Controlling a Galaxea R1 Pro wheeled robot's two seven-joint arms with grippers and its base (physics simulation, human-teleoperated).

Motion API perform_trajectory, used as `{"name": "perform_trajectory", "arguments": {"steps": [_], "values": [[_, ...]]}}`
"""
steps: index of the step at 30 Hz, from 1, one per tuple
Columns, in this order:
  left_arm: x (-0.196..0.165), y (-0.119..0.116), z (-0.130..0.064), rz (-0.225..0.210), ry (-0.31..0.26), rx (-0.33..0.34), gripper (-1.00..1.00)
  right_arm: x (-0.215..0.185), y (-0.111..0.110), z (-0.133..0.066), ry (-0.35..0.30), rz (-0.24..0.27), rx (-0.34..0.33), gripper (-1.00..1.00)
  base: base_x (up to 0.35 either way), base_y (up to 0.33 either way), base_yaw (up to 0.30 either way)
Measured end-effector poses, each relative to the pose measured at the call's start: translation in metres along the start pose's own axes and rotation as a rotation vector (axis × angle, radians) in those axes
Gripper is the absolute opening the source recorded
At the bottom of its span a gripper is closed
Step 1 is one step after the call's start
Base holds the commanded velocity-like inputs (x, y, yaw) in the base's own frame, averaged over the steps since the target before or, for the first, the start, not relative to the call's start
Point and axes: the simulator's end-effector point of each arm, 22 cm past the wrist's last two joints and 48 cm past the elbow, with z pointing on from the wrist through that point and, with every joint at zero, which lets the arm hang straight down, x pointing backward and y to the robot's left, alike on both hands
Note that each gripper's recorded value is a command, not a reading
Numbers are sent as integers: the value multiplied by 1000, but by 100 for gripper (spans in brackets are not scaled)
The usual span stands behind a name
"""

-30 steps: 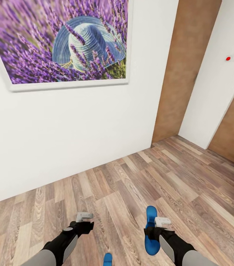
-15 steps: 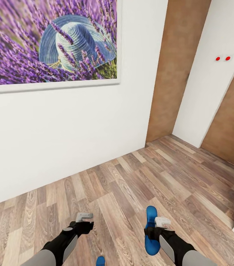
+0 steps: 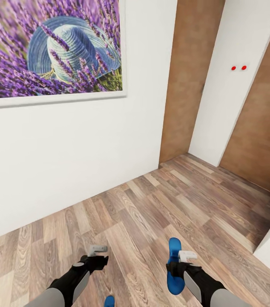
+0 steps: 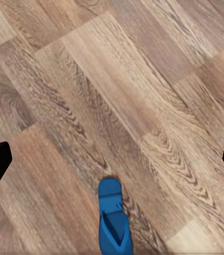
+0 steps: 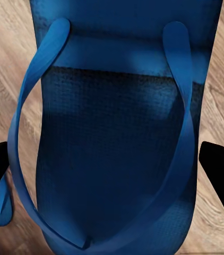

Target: In the bedroom, move the book from the bed onto either nightstand, and place the two sandals side by side next to the bed.

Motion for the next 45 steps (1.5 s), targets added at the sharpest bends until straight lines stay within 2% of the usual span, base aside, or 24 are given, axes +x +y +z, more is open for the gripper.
{"name": "perform_trajectory", "arguments": {"steps": [19, 23, 24, 27, 30, 33, 40, 45], "values": [[0, 1, 0, -3, 0, -3, 100, 0, 1, 0, -2, -3, -2, -100, -9, -21, -2], [11, 2, 0, -8, 49, -6, 100, -1, 3, 0, -2, -3, -4, -100, 0, -1, 0], [23, 2, -1, -12, 92, -8, 100, 0, 4, 0, -2, -3, -5, -100, 0, 0, 0], [49, 3, -3, -20, 171, -11, 100, -3, 5, -1, -6, -5, -6, -100, 0, 0, 0], [72, 4, -6, -25, 226, -9, 100, -5, 6, -1, -5, -4, -7, -100, 0, 0, 0], [80, 3, -7, -27, 247, -8, 100, -8, 10, -2, 7, -6, -11, -100, 0, 0, 0], [87, 3, -8, -29, 266, -10, 100, -1, 15, -7, 93, -18, -18, -100, 0, 0, 0], [87, 4, -8, -30, 263, -13, 100, 2, 12, -7, 108, -19, -15, -100, 0, 0, 0]]}}
